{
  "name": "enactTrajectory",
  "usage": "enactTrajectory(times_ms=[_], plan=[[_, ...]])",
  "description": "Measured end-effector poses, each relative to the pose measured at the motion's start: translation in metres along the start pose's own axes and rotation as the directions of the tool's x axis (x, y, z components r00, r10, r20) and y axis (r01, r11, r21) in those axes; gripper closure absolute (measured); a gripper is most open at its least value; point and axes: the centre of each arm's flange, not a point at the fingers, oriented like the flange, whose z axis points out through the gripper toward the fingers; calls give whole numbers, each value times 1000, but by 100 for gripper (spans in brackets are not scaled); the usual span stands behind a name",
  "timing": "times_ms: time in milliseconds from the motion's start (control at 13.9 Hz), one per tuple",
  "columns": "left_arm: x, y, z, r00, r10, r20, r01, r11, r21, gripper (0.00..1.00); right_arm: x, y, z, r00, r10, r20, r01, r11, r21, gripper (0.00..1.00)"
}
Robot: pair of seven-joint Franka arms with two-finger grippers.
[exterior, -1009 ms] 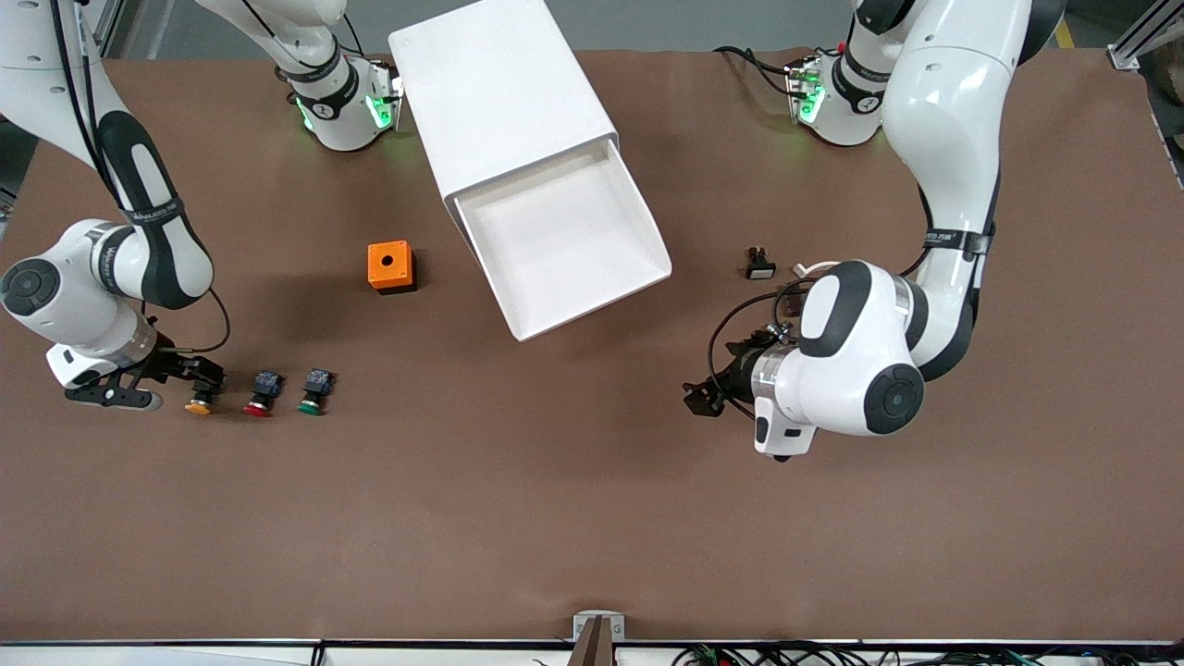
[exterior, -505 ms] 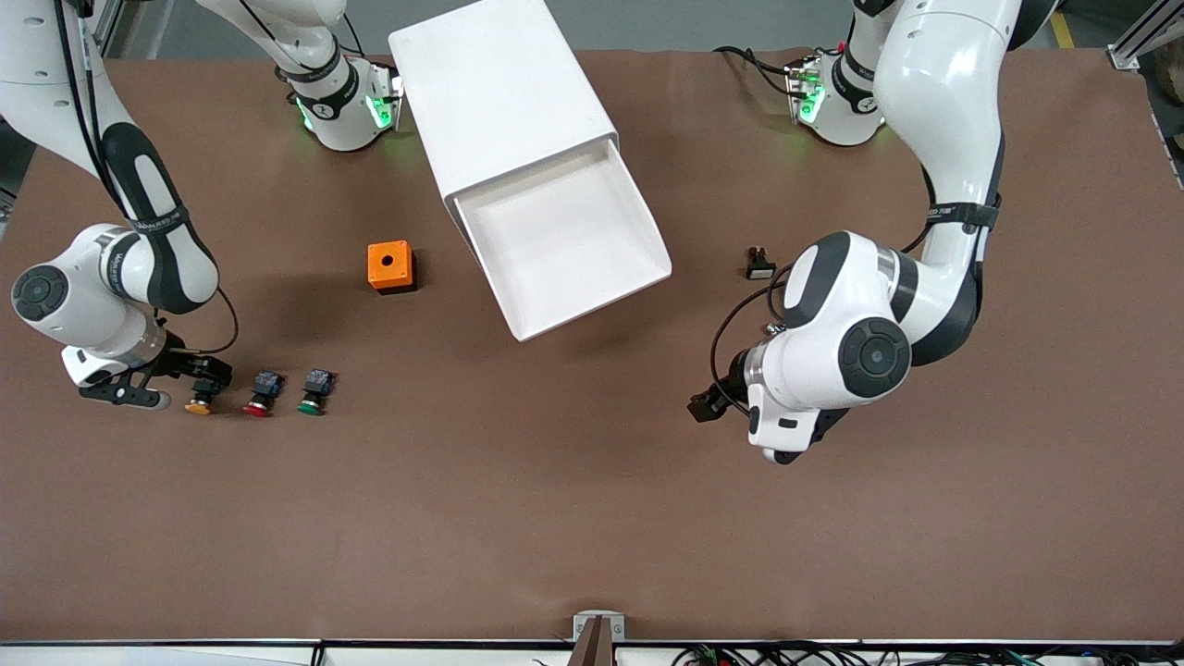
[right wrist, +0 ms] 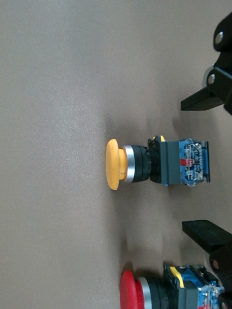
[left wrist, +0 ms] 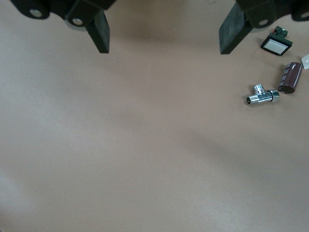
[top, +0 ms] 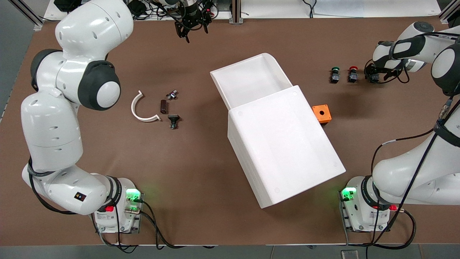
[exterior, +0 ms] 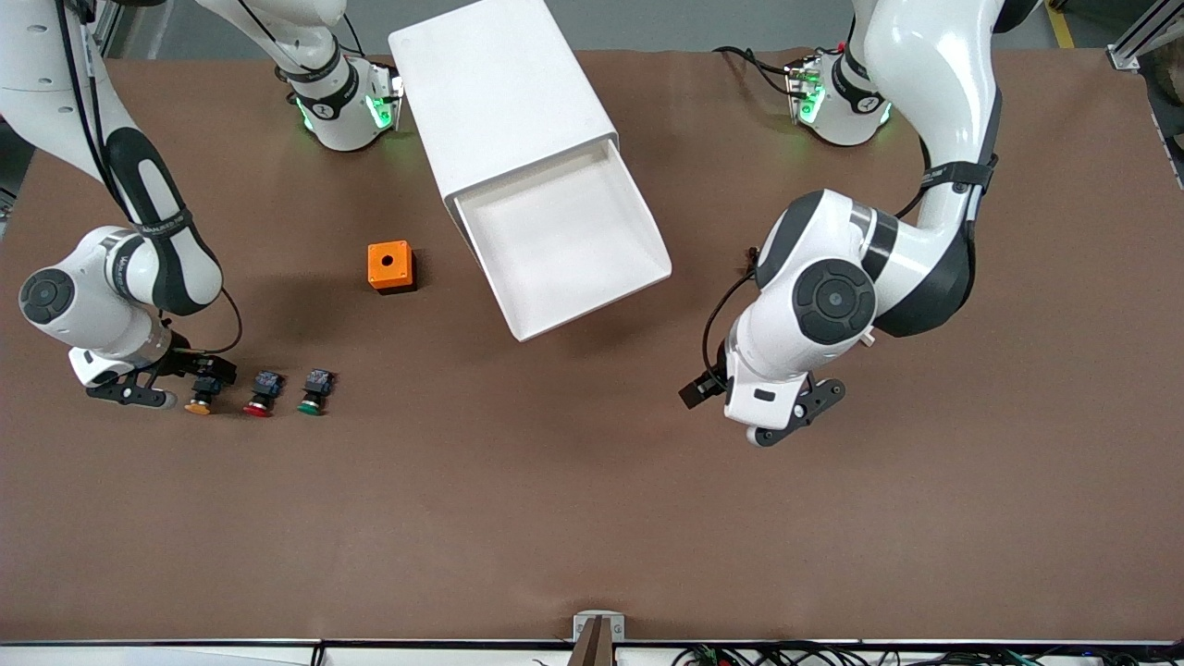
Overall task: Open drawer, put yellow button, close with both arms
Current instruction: 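Lower the right gripper onto the yellow button and grasp it, then lift the yellow button with the right gripper toward the open drawer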
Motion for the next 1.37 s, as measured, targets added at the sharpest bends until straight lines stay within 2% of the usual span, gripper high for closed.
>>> enactTrajectory(times_ms=[360,433,505,649,721,865,1153,1370], plan=[[-3,1,-6,1000,4,-6,-4,1000,-7,0,-1,0,2,1000,0,3,0,1000,0,2],[-4,1,-6,1000,7,-5,-7,1000,-7,0,-1,0,2,1000,0,3,0,1000,0,7],[-7,3,-6,1000,12,-3,-12,1000,-8,0,0,0,2,1000,0,3,0,1000,0,7],[-12,6,-5,1000,21,0,-21,1000,-10,0,0,0,2,1000,-1,3,1,1000,0,24],[-12,6,-6,1000,20,0,-20,1000,-10,0,0,0,2,1000,-1,3,1,1000,0,38],[-11,5,-7,1000,18,-2,-18,1000,-13,0,0,0,2,1000,0,1,0,1000,1,58],[-10,4,-12,1000,17,-6,-17,1000,-19,0,1,-3,-1,1000,-4,19,4,1000,6,59],[-10,4,-13,1000,16,-7,-16,1000,-21,0,16,-9,-47,993,-1,122,-5,999,41,59]])
